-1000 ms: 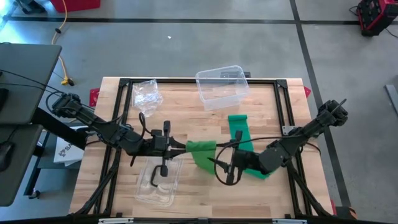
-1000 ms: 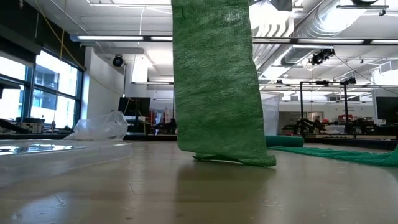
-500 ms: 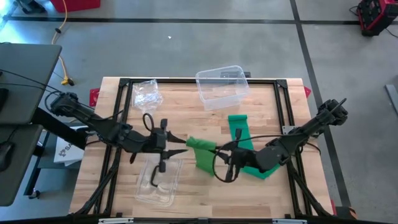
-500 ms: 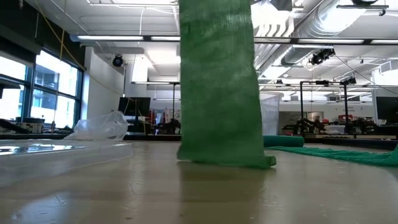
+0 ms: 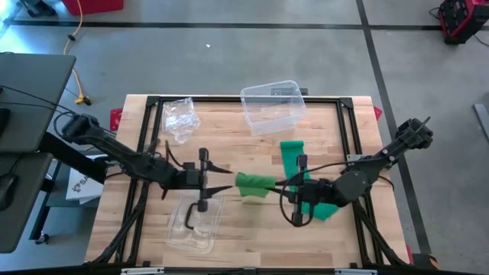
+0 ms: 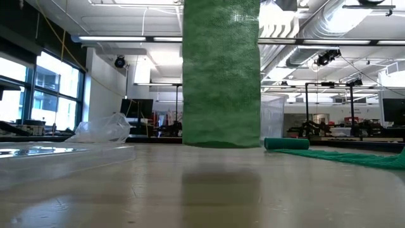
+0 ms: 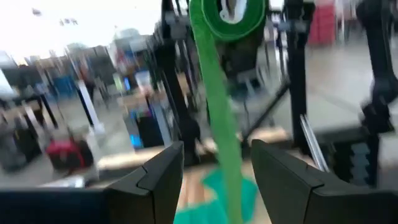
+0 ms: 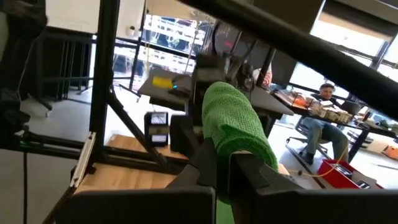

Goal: Roll bandage
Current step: Roll the green bandage

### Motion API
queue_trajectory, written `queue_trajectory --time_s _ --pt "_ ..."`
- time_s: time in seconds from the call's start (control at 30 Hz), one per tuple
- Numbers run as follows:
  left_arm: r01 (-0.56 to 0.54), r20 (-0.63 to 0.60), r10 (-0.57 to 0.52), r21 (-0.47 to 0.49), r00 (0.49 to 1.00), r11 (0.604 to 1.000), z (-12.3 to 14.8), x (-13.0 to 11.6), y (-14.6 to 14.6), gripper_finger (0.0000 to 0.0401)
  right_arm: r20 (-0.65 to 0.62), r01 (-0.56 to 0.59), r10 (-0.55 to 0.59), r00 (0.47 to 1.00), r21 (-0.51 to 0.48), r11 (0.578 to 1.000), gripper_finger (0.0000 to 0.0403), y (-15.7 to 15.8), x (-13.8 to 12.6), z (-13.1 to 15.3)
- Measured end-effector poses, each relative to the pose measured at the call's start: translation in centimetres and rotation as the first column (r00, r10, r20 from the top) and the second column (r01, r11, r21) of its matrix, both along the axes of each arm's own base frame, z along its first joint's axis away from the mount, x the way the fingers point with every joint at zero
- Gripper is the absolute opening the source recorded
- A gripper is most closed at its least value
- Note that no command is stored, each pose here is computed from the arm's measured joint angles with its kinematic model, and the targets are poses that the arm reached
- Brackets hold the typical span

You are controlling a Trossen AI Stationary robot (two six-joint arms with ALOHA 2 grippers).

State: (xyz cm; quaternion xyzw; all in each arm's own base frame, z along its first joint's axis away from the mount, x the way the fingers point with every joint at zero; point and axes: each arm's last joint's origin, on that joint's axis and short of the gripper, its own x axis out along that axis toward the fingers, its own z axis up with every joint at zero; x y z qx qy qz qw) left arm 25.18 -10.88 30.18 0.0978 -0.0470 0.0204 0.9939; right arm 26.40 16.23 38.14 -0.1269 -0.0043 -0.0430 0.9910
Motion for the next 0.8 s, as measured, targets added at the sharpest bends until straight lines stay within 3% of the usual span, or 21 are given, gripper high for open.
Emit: queue_trajectory --time_s 0.1,0.23,0.3,0.57,0.67,0.8 --pt "0.008 0.130 -0.007 -0.006 0.991 1.000 -1.4 0.9 0.4 0.0184 0.008 -0.013 0.013 1.000 0.005 1.000 0.0002 -0.1 0.0 0.2" --pt "0.175 0.248 -0.180 0.040 0.952 0.984 -2.2 2.6 0.7 0.0188 0.004 -0.013 0.013 1.000 0.002 1.000 0.0001 -0.2 0.1 0.1" --pt "0.233 0.263 -0.230 0.018 0.937 0.972 -2.4 3.6 0.9 0.0197 0.006 -0.010 0.010 1.000 0.004 1.000 0.0001 -0.2 0.1 0.1" --pt "0.200 0.261 -0.180 -0.053 0.948 0.978 -2.1 7.7 1.9 0.0232 0.006 -0.010 0.010 1.000 0.004 1.000 0.0001 -0.2 0.1 0.1" --pt "0.140 0.218 -0.135 -0.009 0.967 0.990 -1.8 8.5 1.8 0.0203 0.004 -0.011 0.011 1.000 0.007 1.000 0.0001 -0.2 0.1 0.1" --pt "0.072 0.116 -0.073 0.015 0.990 0.997 -2.6 9.0 1.9 0.0080 -0.011 -0.018 0.018 1.000 0.029 0.999 0.0001 0.0 0.0 -0.1"
